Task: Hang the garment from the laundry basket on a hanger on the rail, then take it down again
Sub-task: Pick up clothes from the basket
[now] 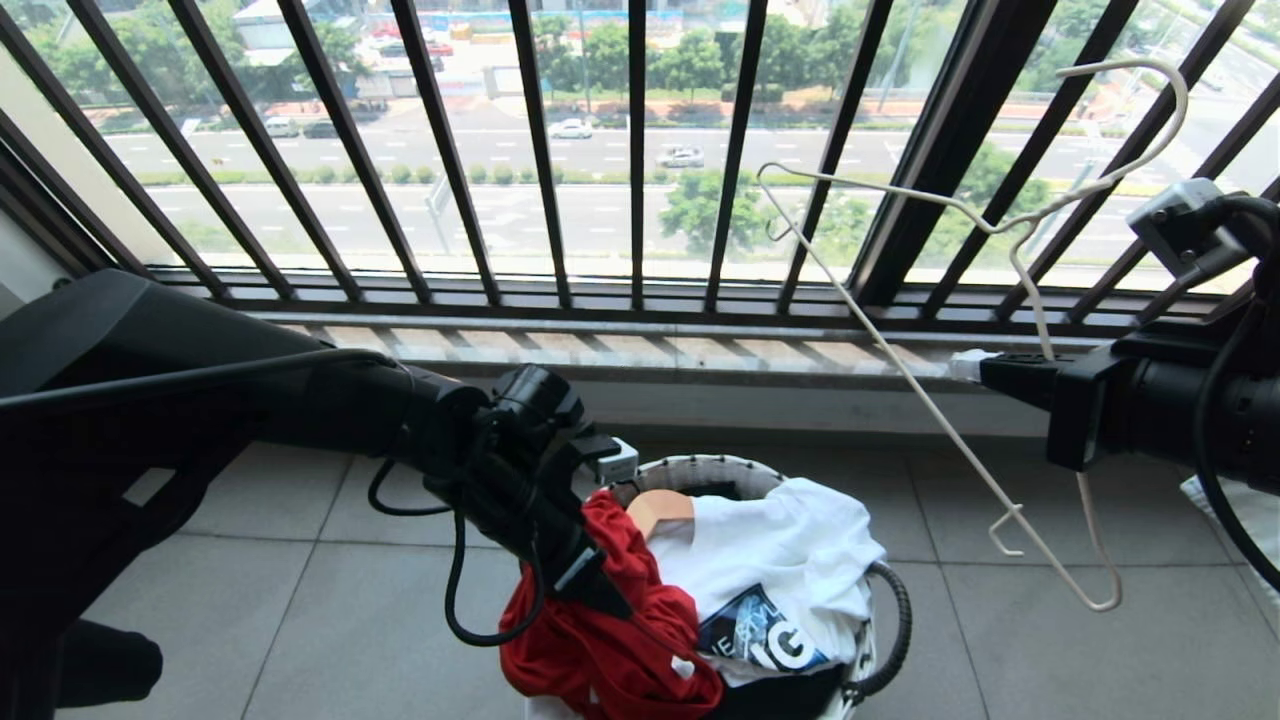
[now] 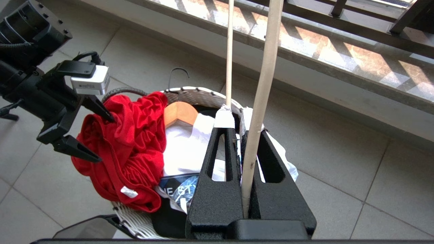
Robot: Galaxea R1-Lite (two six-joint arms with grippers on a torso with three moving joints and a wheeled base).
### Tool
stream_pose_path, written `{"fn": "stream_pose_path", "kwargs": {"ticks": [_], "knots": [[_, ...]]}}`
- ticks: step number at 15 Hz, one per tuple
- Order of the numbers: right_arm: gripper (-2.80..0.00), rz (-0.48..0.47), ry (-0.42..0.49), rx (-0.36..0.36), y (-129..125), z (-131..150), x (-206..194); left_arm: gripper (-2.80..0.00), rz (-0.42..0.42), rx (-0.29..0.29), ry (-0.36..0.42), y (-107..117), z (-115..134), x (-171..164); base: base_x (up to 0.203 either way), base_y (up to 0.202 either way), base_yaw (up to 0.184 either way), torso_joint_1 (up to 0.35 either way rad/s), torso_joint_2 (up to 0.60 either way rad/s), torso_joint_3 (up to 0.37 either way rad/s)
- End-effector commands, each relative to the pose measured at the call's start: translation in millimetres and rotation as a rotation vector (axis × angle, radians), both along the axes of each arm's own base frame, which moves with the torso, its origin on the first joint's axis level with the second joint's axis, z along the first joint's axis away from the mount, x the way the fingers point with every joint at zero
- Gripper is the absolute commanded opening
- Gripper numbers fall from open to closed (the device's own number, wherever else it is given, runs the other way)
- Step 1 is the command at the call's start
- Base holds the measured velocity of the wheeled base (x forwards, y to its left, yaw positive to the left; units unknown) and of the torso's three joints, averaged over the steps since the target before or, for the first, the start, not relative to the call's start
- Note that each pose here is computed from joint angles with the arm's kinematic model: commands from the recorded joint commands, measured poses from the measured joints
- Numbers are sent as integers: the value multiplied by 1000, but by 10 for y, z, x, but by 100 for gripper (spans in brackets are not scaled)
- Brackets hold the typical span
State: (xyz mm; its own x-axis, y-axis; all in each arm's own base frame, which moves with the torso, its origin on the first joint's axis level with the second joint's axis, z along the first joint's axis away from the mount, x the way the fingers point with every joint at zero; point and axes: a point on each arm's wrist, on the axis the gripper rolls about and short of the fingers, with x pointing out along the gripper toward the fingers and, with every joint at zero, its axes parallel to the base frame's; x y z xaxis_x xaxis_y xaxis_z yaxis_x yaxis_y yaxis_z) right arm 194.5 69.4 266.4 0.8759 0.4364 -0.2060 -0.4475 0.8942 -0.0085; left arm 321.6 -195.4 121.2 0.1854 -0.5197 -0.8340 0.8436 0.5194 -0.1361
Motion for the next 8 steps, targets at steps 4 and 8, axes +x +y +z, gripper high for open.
{"fn": "stream_pose_path", "kwargs": {"ticks": [4, 8], "knots": [[-280, 1, -1, 0, 0, 1, 9, 0, -26, 53, 31, 64, 63, -125, 0, 0, 0, 0, 0, 0], [-280, 1, 7, -2, 6, -15, 28, 0, -51, 124, 90, 34, 87, -192, 0, 0, 0, 0, 0, 0]]}}
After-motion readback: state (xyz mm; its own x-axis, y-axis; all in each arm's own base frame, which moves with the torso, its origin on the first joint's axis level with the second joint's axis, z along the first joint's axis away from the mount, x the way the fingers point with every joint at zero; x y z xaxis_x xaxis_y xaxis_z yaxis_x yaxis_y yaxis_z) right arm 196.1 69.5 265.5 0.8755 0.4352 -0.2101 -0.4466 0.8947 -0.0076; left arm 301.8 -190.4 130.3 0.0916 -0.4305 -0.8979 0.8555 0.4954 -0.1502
